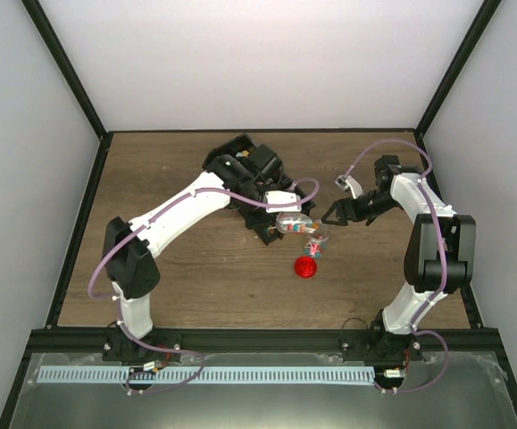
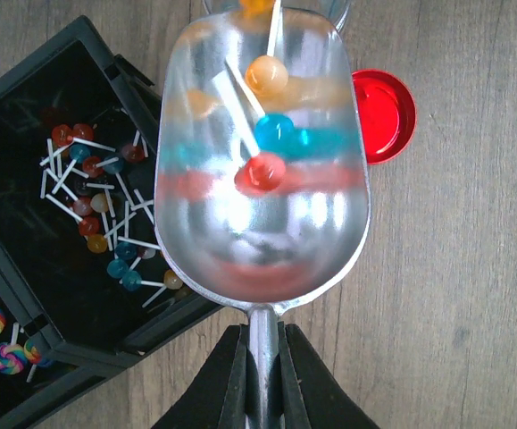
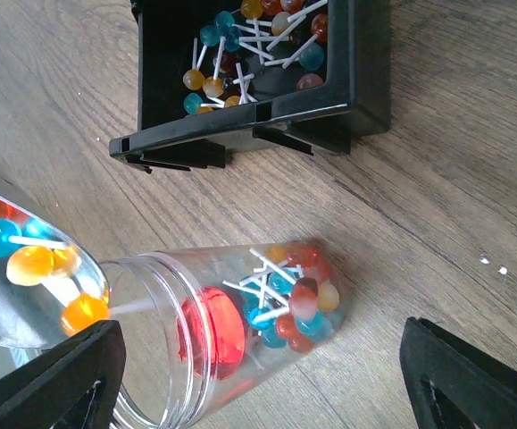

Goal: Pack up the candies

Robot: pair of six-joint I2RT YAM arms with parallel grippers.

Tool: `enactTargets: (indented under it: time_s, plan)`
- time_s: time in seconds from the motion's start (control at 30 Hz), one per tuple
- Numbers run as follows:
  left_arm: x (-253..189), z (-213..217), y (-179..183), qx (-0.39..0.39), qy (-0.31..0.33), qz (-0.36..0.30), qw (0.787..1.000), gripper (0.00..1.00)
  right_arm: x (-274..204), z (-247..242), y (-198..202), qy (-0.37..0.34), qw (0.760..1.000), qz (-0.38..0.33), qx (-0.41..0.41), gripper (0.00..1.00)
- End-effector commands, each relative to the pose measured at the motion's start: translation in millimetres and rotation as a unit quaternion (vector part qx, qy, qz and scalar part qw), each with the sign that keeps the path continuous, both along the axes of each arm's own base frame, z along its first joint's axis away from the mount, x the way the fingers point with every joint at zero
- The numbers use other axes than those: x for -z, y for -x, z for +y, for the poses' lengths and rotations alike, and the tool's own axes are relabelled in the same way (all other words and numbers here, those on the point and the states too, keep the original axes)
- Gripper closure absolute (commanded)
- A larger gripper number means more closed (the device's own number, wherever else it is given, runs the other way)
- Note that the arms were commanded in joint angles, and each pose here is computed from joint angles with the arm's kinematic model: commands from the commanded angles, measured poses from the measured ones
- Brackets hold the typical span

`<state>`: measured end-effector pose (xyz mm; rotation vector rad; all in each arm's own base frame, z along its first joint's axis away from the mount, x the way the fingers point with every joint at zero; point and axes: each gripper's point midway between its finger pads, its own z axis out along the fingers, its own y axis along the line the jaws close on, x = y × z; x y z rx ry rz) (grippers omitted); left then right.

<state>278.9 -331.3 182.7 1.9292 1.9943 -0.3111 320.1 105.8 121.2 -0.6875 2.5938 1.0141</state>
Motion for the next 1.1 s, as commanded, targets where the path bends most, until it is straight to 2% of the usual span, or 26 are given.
enactTargets:
  time_s: [0.0, 1.07]
  plan:
    - [-2.7, -1.6, 2.1, 0.012, -0.008, -0.002, 1.0, 0.96, -9.2, 0.7, -2.8, -0.011, 1.0, -0.015, 0.003, 0.13]
    - [-16.8, -9.3, -0.8, 0.016, -0.043, -0.025, 0.999, 0.96, -8.1, 2.7, -5.3, -0.02, 1.0, -0.012, 0.003, 0.13]
